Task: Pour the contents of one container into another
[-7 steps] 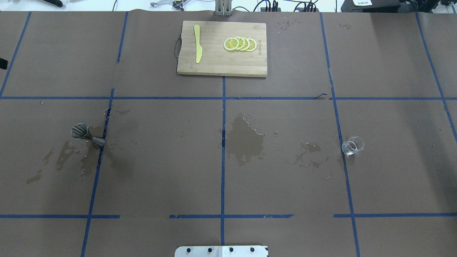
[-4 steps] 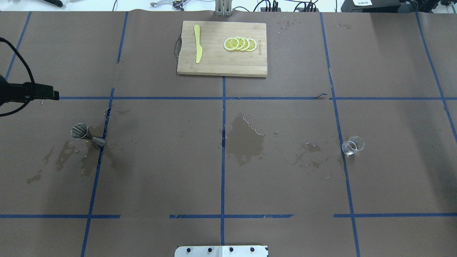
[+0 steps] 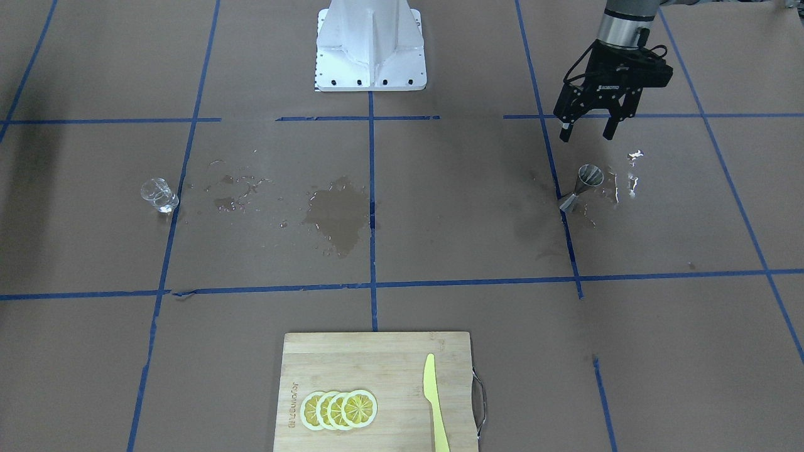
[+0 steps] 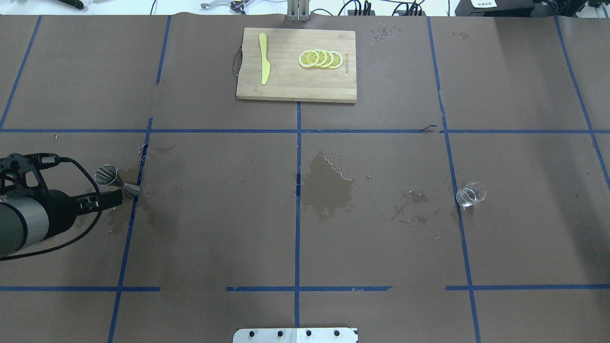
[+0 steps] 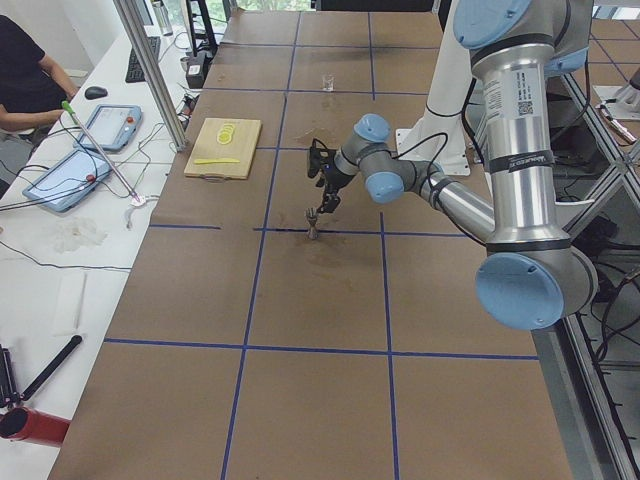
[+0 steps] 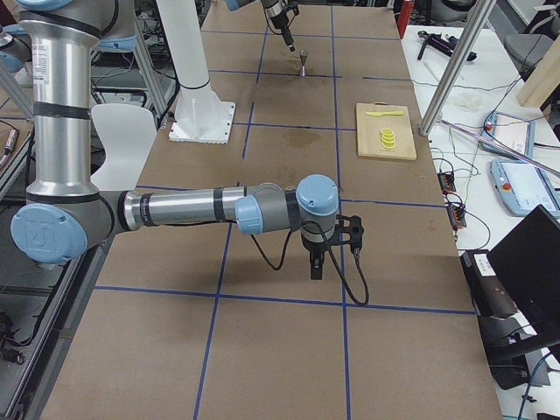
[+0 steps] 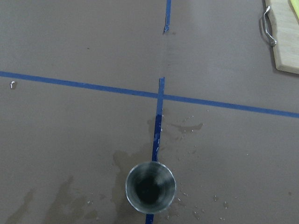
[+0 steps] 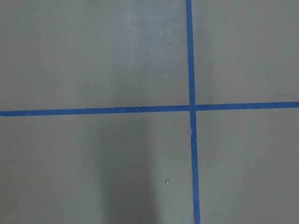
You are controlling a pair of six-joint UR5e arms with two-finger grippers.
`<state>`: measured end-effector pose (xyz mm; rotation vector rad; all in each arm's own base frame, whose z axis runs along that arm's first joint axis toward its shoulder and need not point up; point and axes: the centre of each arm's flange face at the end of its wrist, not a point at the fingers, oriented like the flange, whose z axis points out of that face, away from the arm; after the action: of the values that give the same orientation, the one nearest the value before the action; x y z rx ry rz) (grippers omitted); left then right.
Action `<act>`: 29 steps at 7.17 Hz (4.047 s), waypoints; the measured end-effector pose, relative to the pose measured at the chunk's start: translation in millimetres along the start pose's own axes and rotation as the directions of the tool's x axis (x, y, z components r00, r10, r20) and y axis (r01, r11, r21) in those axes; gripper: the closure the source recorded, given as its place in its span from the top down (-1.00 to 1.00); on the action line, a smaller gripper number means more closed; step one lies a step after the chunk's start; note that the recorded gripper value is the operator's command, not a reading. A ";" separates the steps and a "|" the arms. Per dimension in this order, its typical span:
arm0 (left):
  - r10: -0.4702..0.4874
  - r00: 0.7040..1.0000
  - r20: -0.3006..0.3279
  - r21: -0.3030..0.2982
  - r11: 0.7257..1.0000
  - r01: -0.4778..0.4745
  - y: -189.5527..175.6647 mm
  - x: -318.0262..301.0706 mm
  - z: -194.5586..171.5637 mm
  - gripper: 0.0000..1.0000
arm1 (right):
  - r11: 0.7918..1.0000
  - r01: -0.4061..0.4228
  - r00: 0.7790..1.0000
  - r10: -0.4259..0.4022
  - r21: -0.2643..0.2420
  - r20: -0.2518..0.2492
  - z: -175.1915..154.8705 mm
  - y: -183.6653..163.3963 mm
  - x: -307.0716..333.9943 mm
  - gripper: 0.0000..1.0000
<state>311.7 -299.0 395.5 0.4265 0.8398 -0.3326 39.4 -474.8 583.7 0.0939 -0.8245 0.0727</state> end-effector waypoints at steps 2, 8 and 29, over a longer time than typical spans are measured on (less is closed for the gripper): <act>0.010 0.999 0.051 0.103 0.995 -0.015 27.6 5.0 13.7 1.00 | 1.000 -0.005 1.000 0.005 0.012 -0.009 -4.6 -0.9 -29.6 1.00; -0.030 0.990 0.135 0.400 0.916 -0.026 57.4 8.6 99.5 0.97 | 0.994 -0.106 0.994 0.107 0.026 -0.034 5.1 18.5 -161.5 1.00; -0.043 0.999 0.011 0.546 0.837 0.030 32.5 83.0 79.0 -1.00 | 0.985 -0.127 0.987 0.138 0.119 -0.086 37.0 86.6 -310.5 1.00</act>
<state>428.7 -318.9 385.6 0.9414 0.7213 -0.6176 -206.5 -401.6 385.0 0.1412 -0.7315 0.2476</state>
